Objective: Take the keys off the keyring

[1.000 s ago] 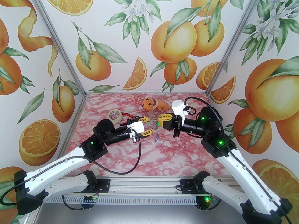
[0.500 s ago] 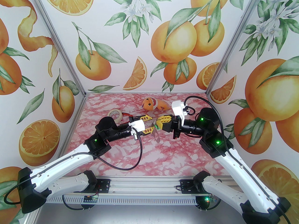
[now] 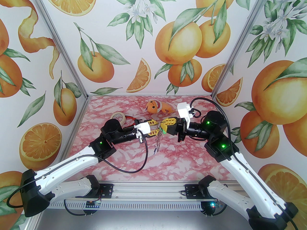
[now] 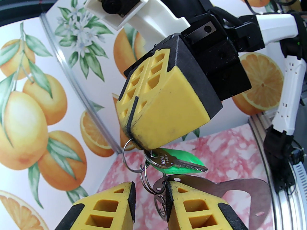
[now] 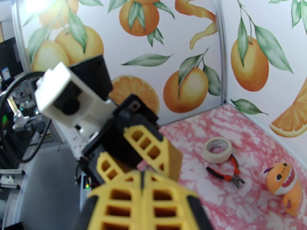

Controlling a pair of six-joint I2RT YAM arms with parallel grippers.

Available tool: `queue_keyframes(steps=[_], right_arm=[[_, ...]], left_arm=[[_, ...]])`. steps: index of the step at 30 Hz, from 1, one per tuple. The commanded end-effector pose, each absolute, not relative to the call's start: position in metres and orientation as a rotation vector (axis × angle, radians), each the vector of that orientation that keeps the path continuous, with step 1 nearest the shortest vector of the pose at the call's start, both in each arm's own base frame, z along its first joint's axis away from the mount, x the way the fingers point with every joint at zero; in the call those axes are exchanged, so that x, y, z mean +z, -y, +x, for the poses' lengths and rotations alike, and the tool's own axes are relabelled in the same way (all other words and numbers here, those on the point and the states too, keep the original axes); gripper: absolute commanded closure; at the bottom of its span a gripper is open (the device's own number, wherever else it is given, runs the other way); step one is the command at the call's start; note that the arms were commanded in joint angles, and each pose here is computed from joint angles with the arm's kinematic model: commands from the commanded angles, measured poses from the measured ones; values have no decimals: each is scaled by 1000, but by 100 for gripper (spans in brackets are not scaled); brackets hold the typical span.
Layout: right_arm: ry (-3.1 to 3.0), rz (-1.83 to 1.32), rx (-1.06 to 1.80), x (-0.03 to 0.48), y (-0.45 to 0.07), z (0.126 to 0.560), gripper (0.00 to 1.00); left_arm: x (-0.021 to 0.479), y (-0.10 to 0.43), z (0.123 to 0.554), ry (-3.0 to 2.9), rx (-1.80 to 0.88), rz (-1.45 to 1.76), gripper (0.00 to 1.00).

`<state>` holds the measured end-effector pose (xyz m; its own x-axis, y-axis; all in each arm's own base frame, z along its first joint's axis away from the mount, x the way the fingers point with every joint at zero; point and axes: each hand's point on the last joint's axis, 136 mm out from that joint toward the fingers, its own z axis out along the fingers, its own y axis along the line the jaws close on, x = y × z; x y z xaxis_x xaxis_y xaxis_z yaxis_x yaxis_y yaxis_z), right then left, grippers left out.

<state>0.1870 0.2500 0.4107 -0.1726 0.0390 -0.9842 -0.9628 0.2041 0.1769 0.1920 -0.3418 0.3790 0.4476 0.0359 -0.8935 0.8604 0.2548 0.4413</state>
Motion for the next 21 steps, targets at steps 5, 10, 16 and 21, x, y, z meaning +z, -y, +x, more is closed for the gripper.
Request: queue_keyframes(steps=[5, 10, 16, 21], right_arm=[[-1366, -970, 1199, 416, -250, 182, 100], [-1361, -967, 1195, 417, -249, 181, 100], [-1356, -975, 1185, 417, -248, 179, 100], [-1360, -1007, 1138, 415, -244, 174, 100]], left_arm=[[385, 343, 189, -931, -719, 1193, 84], [385, 343, 189, -938, -716, 1201, 90], [386, 341, 190, -949, -709, 1190, 100], [396, 335, 192, -972, -706, 1148, 100]])
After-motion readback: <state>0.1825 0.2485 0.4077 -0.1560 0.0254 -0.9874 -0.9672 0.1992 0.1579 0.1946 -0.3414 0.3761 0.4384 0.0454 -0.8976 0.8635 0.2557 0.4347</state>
